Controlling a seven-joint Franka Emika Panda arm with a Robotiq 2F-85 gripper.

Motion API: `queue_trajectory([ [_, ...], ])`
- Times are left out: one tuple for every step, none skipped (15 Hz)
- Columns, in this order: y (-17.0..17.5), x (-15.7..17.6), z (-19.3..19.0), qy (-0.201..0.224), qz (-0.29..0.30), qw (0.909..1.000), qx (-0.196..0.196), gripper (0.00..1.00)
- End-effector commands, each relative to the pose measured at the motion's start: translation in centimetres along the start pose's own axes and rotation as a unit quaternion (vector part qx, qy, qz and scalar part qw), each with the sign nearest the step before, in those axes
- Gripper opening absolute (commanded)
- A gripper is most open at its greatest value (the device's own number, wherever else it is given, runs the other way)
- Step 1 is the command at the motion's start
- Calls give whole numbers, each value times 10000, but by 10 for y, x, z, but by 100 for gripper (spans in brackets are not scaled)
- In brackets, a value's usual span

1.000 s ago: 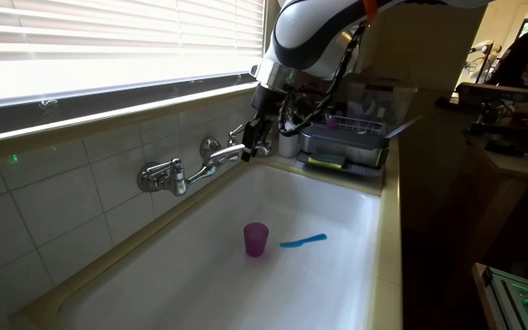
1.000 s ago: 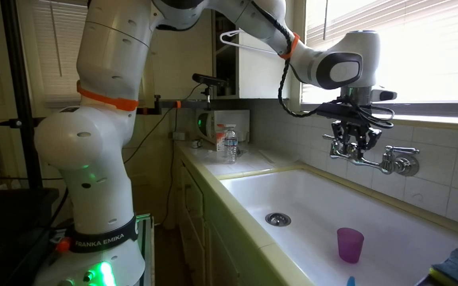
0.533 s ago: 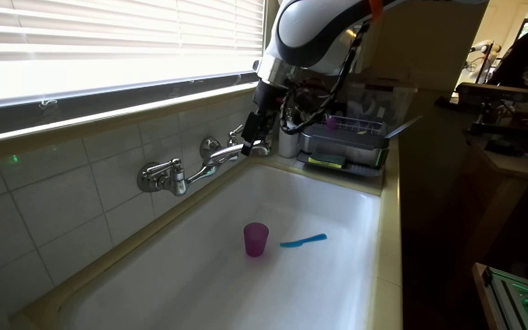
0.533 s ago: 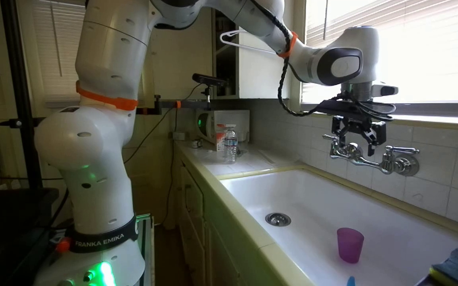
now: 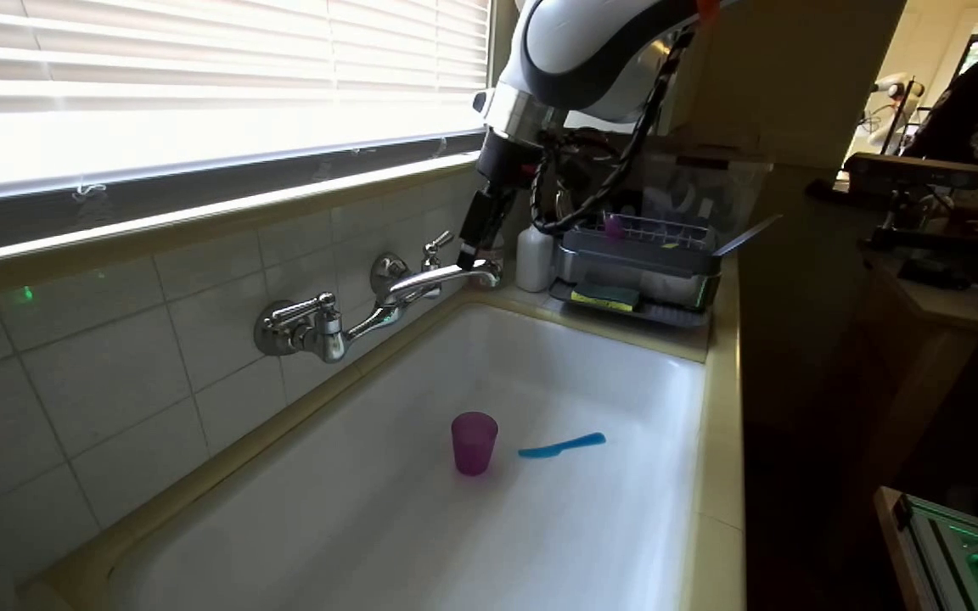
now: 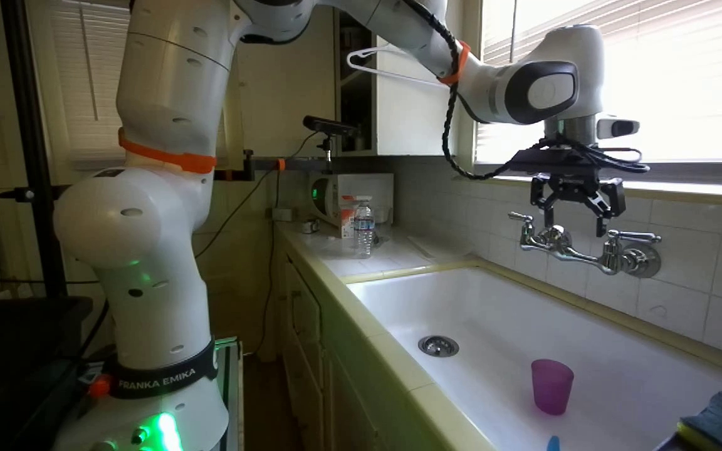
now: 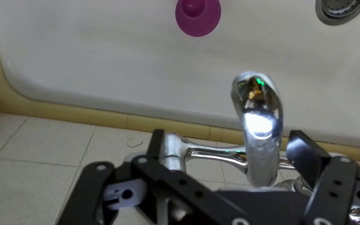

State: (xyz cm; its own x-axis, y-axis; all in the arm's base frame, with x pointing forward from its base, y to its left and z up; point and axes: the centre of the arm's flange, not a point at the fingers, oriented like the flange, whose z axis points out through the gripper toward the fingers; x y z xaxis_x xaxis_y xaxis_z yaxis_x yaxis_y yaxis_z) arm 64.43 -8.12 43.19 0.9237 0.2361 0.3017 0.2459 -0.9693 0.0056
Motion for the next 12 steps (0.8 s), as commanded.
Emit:
queue_trajectory([
  [20, 0, -11, 60, -483, 9988, -51, 100],
  [27, 1, -14, 80, -659, 9978, -56, 100],
  [33, 3, -16, 99, -827, 9965, -83, 100],
  [41, 6, -18, 109, -988, 9950, -109, 100],
  [47, 8, -20, 131, -1130, 9934, -130, 100],
  [53, 11, -22, 157, -1293, 9914, -139, 100],
  [58, 12, -23, 169, -1425, 9896, -137, 100],
  [63, 16, -24, 161, -1597, 9870, -112, 100],
  [67, 17, -24, 171, -1728, 9848, -99, 100],
  [70, 20, -24, 137, -1903, 9816, -42, 100],
  [73, 22, -23, 109, -2066, 9783, 47, 100],
  [76, 25, -23, 80, -2272, 9737, 138, 100],
])
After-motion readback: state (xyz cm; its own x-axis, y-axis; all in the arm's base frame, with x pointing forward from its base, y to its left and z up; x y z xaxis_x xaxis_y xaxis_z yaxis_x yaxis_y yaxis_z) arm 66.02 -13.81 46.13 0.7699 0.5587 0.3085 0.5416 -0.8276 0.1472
